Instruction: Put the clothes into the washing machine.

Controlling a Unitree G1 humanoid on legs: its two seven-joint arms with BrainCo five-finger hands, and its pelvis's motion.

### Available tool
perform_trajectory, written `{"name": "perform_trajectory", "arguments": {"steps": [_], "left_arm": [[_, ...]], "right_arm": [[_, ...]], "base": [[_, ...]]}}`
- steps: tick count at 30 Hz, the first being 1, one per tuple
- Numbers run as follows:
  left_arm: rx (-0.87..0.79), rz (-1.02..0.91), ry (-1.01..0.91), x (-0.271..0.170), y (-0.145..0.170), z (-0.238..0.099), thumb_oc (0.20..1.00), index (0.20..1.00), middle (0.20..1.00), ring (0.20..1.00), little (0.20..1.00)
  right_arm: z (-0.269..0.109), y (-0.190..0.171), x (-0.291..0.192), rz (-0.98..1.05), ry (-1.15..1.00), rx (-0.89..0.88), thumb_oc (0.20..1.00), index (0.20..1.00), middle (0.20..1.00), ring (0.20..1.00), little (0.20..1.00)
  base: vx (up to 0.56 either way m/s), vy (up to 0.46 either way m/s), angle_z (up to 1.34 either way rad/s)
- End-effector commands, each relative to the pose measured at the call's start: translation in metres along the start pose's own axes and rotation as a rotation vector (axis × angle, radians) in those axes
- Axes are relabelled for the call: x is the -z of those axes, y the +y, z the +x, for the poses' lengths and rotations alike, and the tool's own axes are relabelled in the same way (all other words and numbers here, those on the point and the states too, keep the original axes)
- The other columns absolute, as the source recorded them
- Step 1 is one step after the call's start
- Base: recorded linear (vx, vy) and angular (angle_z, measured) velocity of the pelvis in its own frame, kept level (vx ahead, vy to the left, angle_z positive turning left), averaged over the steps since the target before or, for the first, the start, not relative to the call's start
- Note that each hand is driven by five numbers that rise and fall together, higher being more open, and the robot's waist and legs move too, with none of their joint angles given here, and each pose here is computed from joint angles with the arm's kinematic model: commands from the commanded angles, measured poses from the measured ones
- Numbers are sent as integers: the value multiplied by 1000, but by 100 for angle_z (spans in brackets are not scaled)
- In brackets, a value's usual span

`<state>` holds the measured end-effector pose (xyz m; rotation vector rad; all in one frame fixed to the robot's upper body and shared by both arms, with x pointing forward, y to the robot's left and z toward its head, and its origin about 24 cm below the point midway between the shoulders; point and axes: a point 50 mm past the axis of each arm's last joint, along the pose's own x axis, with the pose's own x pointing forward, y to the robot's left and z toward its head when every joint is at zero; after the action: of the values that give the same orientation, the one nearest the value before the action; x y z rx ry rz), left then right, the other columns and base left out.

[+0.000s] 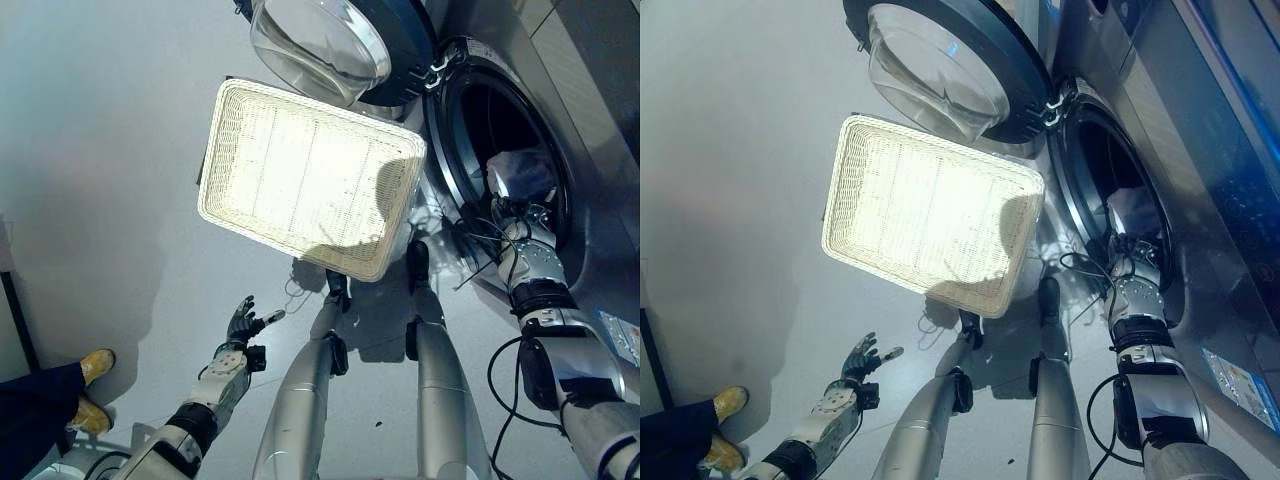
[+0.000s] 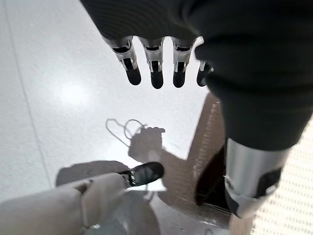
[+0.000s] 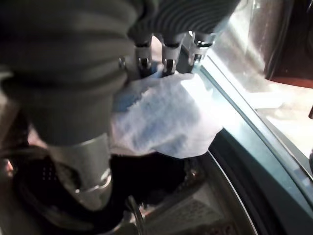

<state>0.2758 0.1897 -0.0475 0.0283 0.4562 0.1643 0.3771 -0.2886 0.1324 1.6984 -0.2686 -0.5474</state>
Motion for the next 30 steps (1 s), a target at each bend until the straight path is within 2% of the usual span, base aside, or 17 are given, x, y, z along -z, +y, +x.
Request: {"name": "perform_trajectory", "arguments": {"steps": [1, 3, 4, 7, 10, 12, 17, 19, 20, 23, 26, 27, 28, 30], "left_arm": [[-41, 15, 6, 1, 8, 2, 1000, 1000, 1000, 1000, 1000], [-43, 12, 15, 1, 8, 2, 1000, 1000, 1000, 1000, 1000], [-45, 9, 25, 2, 9, 3, 1000, 1000, 1000, 1000, 1000], [-42, 4, 32, 3, 9, 4, 1000, 1000, 1000, 1000, 1000], [-41, 1, 34, 3, 10, 4, 1000, 1000, 1000, 1000, 1000], [-44, -2, 34, 4, 12, 4, 1000, 1000, 1000, 1000, 1000], [-52, -8, 34, 3, 14, 5, 1000, 1000, 1000, 1000, 1000], [-60, -14, 36, 3, 15, 5, 1000, 1000, 1000, 1000, 1000], [-62, -15, 36, 4, 16, 5, 1000, 1000, 1000, 1000, 1000], [-82, -23, 57, 10, 17, 4, 1000, 1000, 1000, 1000, 1000], [-98, -30, 79, 16, 17, 3, 1000, 1000, 1000, 1000, 1000], [-115, -39, 96, 21, 19, 1, 1000, 1000, 1000, 1000, 1000], [-119, -41, 101, 23, 20, 1, 1000, 1000, 1000, 1000, 1000], [-140, -53, 120, 29, 21, 0, 1000, 1000, 1000, 1000, 1000]], "right_arm": [[2, 51, -54, -222, -184, -205, 1000, 1000, 1000, 1000, 1000], [0, 51, -57, -306, -245, -206, 1000, 1000, 1000, 1000, 1000], [-1, 49, -63, -425, -322, -211, 1000, 1000, 1000, 1000, 1000], [-3, 49, -62, -609, -379, -238, 1000, 1000, 1000, 1000, 1000], [-3, 45, -55, -670, -347, -262, 1000, 1000, 1000, 1000, 1000], [-3, 32, -49, -788, -313, -280, 1000, 1000, 1000, 1000, 1000], [-4, 8, -41, -923, -248, -261, 1000, 1000, 1000, 1000, 1000], [-5, -16, -35, -971, -165, -244, 1000, 1000, 1000, 1000, 1000], [-6, -19, -35, -973, -158, -243, 1000, 1000, 1000, 1000, 1000], [-14, -70, -24, -911, 9, -153, 1000, 1000, 1000, 1000, 1000], [-22, -101, -17, -803, 92, -50, 1000, 1000, 1000, 1000, 1000], [-29, -125, -16, -664, 139, 51, 1000, 1000, 1000, 1000, 1000], [-31, -131, -15, -638, 150, 69, 1000, 1000, 1000, 1000, 1000], [-41, -157, -12, -453, 175, 189, 1000, 1000, 1000, 1000, 1000]], "base": [[-27, 35, 2], [-41, 51, 4], [-38, 50, 4], [-39, 45, -2], [-34, 30, 0], [-53, 27, 3], [-42, 12, 3], [-63, 31, 0], [-85, 43, 1], [-76, 50, 5], [-45, 76, 4], [-28, 75, -1], [-31, 86, -7], [-29, 66, -4]]}}
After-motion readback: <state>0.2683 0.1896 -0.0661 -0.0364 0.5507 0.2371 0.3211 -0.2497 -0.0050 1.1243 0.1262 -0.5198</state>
